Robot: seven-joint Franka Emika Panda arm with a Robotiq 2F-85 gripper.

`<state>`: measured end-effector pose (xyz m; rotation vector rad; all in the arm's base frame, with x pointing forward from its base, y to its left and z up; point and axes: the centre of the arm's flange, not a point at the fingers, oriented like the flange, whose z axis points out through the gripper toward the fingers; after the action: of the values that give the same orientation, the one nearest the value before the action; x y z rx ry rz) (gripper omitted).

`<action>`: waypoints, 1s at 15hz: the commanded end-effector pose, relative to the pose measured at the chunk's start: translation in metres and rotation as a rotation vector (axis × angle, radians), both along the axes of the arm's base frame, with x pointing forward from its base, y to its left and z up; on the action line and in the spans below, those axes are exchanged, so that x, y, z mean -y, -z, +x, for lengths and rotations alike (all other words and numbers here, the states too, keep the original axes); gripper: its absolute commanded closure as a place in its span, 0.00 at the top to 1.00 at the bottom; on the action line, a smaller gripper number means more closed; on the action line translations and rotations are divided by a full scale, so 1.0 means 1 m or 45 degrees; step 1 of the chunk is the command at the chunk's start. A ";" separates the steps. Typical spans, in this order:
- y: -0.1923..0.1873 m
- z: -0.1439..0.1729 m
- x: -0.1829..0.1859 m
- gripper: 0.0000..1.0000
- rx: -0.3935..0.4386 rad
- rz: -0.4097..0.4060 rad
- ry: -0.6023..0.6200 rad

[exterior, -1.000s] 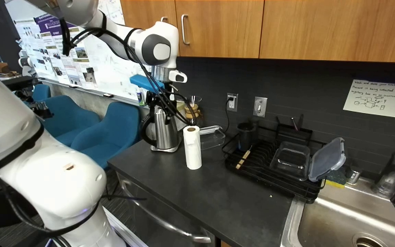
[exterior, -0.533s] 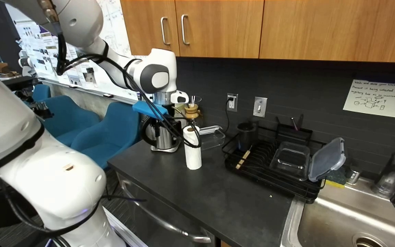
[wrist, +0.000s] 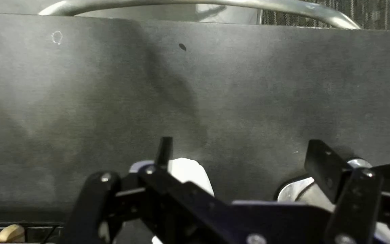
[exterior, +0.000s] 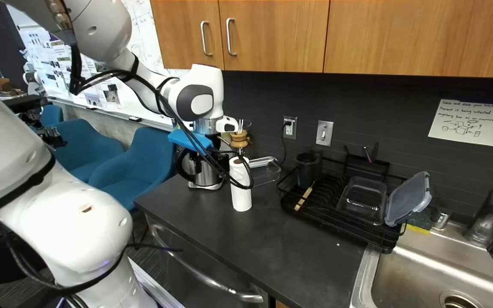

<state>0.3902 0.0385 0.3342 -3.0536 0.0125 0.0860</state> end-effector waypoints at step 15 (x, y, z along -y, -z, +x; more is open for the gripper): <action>0.020 0.048 0.010 1.00 -0.016 0.092 0.042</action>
<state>0.4259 0.0320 0.3213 -3.0080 0.0625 0.1146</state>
